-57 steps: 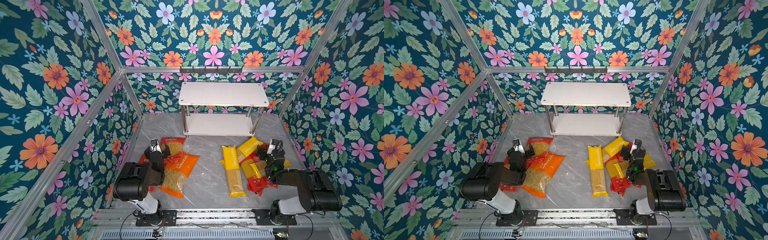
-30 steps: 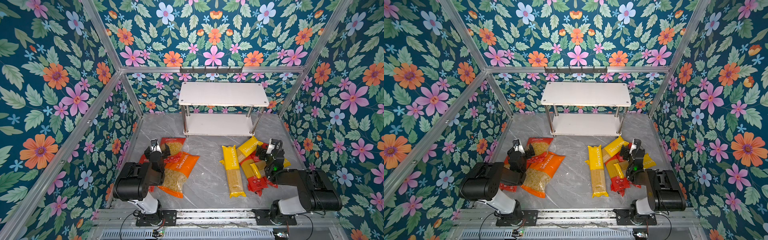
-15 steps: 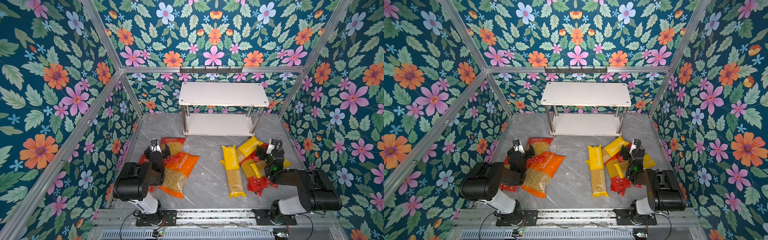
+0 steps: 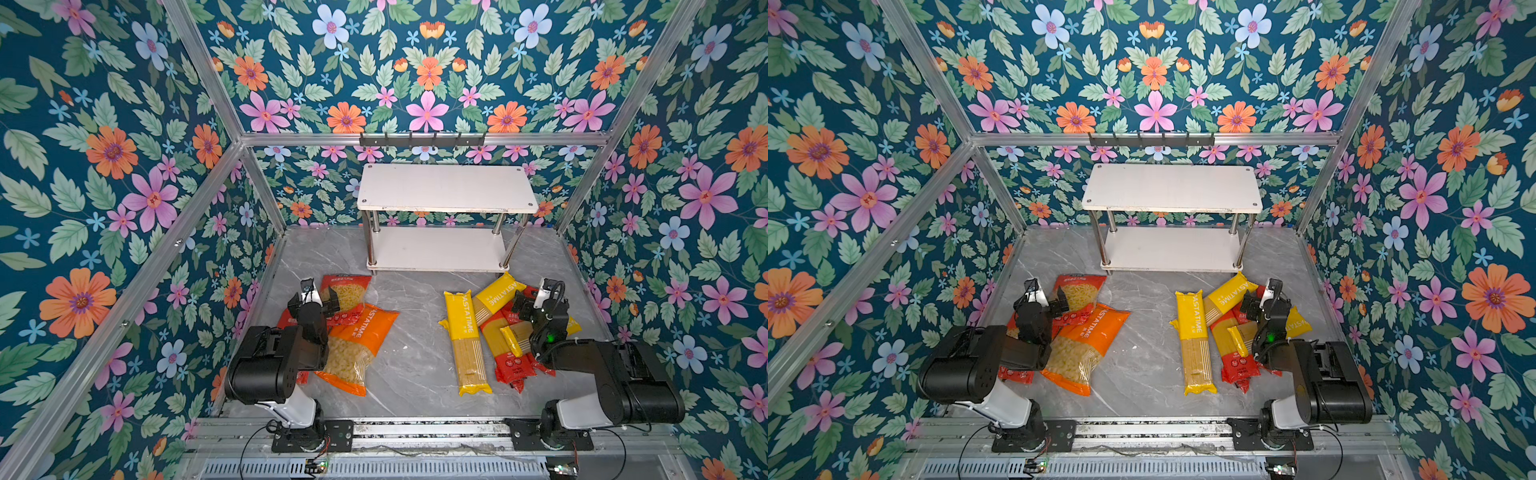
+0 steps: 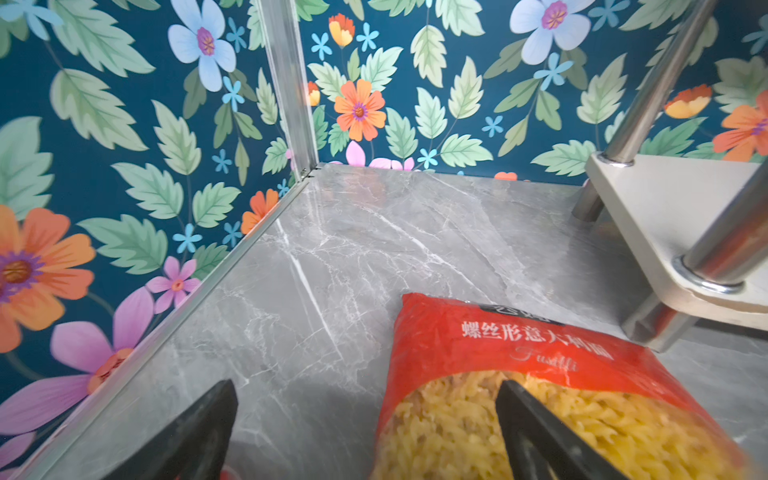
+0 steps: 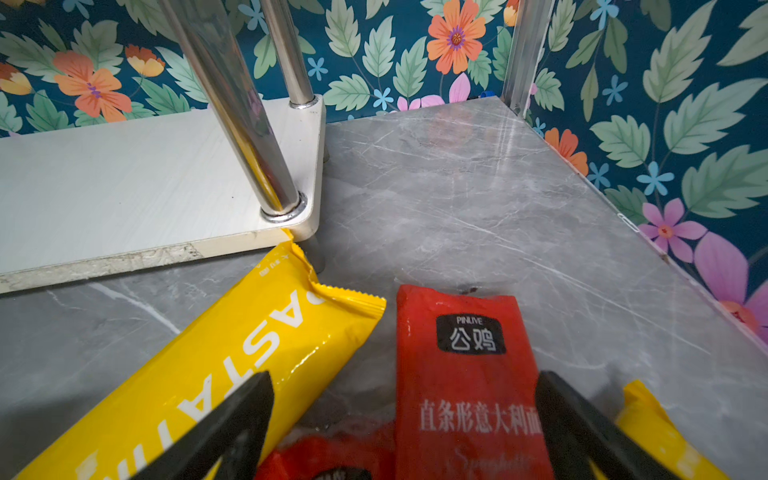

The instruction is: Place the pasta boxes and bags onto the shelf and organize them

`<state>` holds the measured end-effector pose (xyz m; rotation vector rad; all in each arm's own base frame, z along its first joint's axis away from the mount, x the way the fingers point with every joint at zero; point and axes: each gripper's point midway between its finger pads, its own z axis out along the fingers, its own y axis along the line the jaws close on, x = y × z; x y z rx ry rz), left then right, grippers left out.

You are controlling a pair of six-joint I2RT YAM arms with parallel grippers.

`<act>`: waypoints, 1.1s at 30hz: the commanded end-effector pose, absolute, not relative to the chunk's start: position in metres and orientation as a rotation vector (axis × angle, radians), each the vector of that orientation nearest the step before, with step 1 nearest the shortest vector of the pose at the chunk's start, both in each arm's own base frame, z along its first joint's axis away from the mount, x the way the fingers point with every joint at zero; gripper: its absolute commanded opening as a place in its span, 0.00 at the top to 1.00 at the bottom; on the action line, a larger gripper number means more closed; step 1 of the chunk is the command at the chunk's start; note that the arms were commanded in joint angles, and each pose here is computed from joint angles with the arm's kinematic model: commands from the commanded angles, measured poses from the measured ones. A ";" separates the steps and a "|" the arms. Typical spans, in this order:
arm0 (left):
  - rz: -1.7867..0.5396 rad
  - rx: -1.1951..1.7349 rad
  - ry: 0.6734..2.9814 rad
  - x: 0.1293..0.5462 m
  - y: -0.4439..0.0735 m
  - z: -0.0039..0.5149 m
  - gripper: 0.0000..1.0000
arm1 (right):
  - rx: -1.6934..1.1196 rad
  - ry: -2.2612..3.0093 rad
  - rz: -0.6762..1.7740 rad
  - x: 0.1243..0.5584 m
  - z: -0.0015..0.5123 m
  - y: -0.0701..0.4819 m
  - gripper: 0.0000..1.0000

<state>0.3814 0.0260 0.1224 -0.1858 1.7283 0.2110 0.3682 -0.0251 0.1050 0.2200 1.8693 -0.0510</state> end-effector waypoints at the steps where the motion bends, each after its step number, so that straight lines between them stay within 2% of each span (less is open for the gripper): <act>1: 0.269 -0.171 1.730 0.382 0.024 0.136 0.00 | 0.215 1.882 -0.120 0.369 0.121 -0.028 0.01; 5: 0.311 -0.249 1.741 0.374 0.029 0.147 0.00 | 0.262 1.907 -0.187 0.365 0.134 -0.027 0.01; 10: 0.285 -0.454 1.793 0.358 0.040 0.157 0.00 | 0.590 2.110 -0.194 0.334 0.149 -0.040 0.01; 12: 0.252 -0.527 1.800 0.352 0.041 0.163 0.00 | 0.640 2.129 -0.063 0.332 0.158 -0.026 0.01; 14: 0.191 -0.613 1.799 0.347 0.041 0.169 0.00 | 0.703 2.142 0.174 0.331 0.158 -0.009 0.01; 16: 0.166 -0.727 1.805 0.339 0.046 0.172 0.00 | 0.686 2.138 0.455 0.328 0.161 0.016 0.12; 18: 0.143 -0.816 1.810 0.333 0.052 0.175 0.00 | 0.704 2.156 0.515 0.320 0.162 0.024 0.20; 20: 0.059 -0.687 1.864 0.343 0.036 0.187 0.02 | 0.727 2.216 0.494 0.310 0.160 0.026 0.23; 24: -0.115 -0.512 1.954 0.354 -0.001 0.201 0.23 | 0.634 2.354 0.455 0.296 0.163 0.045 0.33; 26: -0.238 -0.461 1.991 0.358 -0.030 0.199 0.29 | 0.563 2.400 0.507 0.290 0.162 0.067 0.37; 28: -0.332 -0.390 2.011 0.355 -0.071 0.196 0.31 | 0.487 2.455 0.580 0.280 0.158 0.095 0.40; 33: -0.623 -0.251 2.057 0.334 -0.179 0.181 0.29 | 0.231 2.606 0.712 0.246 0.146 0.153 0.48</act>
